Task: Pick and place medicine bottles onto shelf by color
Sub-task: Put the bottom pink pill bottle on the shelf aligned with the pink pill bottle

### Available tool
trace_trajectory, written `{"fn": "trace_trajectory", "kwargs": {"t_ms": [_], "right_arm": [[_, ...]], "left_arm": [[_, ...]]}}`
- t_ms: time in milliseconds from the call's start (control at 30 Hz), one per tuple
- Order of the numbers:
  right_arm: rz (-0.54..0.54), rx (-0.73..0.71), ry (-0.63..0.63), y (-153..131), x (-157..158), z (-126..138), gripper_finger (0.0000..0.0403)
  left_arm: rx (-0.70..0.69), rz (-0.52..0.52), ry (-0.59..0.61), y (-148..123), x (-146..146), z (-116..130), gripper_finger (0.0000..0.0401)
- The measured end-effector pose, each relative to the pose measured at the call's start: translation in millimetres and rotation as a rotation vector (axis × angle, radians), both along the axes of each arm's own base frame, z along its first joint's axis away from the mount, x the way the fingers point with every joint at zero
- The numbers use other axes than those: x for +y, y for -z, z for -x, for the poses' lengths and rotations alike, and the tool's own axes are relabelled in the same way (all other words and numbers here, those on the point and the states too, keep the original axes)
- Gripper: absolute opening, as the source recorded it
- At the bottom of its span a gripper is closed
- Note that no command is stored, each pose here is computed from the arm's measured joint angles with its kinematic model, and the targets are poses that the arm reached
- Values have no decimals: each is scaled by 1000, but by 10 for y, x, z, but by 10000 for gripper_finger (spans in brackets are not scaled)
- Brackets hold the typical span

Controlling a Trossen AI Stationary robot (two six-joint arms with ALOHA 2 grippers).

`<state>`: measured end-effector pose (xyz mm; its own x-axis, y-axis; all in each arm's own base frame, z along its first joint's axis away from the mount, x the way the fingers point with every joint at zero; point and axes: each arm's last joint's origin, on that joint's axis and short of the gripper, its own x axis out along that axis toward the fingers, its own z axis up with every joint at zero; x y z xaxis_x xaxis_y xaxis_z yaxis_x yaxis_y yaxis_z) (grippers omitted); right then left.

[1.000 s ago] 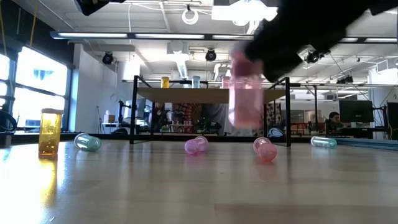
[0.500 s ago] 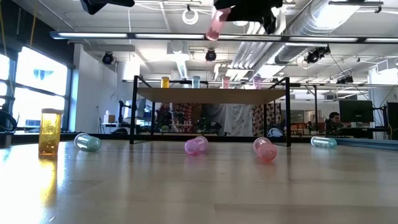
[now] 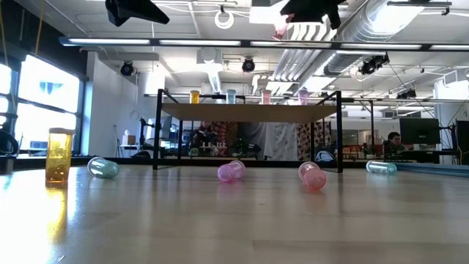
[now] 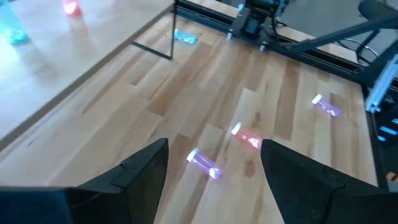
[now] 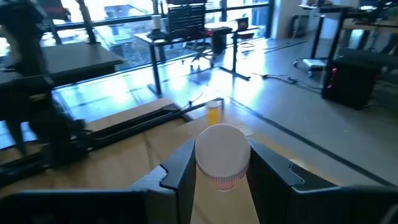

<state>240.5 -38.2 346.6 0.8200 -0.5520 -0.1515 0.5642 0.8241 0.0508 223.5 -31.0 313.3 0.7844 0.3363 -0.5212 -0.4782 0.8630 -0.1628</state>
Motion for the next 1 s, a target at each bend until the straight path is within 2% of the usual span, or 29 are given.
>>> {"fn": "trace_trajectory", "kwargs": {"t_ms": [267, 500, 633, 767, 1000], "right_arm": [[-25, 5, -25, 5, -488, 109, 112], [-66, 156, -57, -115, -734, 144, 112], [-119, 197, -118, -77, -840, 44, 112], [-184, 283, -155, 104, -899, -103, 112], [-216, 379, -200, 329, -992, -403, 112]], "left_arm": [[1, -7, -64, 0, 140, -14, 245], [14, -26, -94, 1, 235, -17, 245], [20, -26, -106, 6, 267, -15, 245], [20, -24, -116, 6, 292, -16, 245], [19, -23, -130, 5, 321, -16, 245]]}}
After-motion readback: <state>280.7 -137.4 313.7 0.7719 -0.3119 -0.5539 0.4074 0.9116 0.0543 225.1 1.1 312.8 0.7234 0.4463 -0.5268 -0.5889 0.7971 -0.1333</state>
